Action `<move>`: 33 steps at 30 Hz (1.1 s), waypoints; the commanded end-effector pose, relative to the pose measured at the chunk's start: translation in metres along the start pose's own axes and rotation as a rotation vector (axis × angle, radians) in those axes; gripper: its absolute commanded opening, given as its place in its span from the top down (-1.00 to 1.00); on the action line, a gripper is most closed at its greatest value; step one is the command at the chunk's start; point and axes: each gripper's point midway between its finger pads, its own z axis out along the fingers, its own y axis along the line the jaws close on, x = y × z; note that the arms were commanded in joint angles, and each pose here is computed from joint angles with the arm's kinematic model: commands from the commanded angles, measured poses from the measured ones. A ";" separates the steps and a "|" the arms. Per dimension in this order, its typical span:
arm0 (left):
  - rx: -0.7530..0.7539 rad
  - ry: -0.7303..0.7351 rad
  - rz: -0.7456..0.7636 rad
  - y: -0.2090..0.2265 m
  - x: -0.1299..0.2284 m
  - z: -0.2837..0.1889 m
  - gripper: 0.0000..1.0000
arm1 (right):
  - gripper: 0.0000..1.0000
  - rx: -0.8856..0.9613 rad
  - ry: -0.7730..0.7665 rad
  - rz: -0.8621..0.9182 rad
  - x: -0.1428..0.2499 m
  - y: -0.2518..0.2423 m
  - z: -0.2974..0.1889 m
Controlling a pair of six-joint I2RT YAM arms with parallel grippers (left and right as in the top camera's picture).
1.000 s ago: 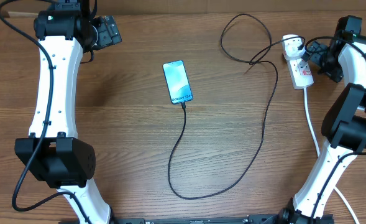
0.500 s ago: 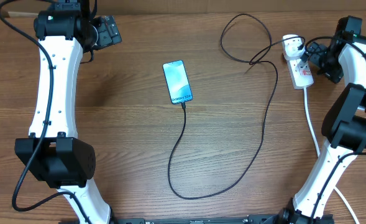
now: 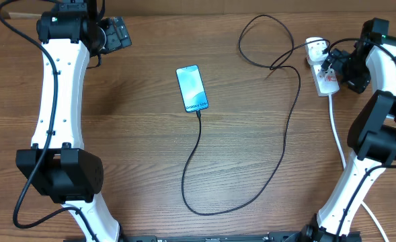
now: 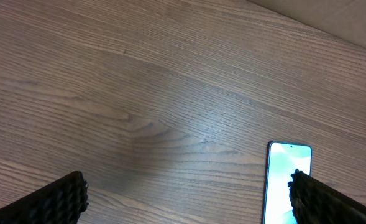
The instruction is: Plug charger to phone and switch on socket
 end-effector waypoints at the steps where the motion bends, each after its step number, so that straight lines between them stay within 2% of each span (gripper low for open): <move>1: -0.013 0.002 -0.011 0.001 0.001 0.003 -1.00 | -1.00 -0.068 -0.175 -0.014 -0.028 0.015 -0.091; 5: -0.013 0.002 -0.011 0.001 0.001 0.003 -1.00 | -1.00 -0.099 -0.264 -0.019 -0.023 0.018 -0.162; 9: -0.013 0.002 -0.011 0.001 0.001 0.003 -1.00 | -1.00 -0.121 -0.316 -0.024 -0.002 0.016 -0.224; 17: -0.013 0.002 -0.011 0.001 0.001 0.003 -1.00 | -1.00 -0.175 -0.374 -0.041 0.068 0.009 -0.325; 22: -0.013 0.002 -0.011 0.001 0.001 0.003 -0.99 | -1.00 -0.244 -0.462 -0.120 0.117 0.022 -0.380; 28: -0.013 0.002 -0.011 0.001 0.001 0.003 -1.00 | -1.00 -0.315 -0.500 -0.233 0.174 0.033 -0.407; 33: -0.013 0.002 -0.011 0.001 0.001 0.003 -1.00 | -1.00 -0.315 -0.371 -0.279 0.213 0.029 -0.388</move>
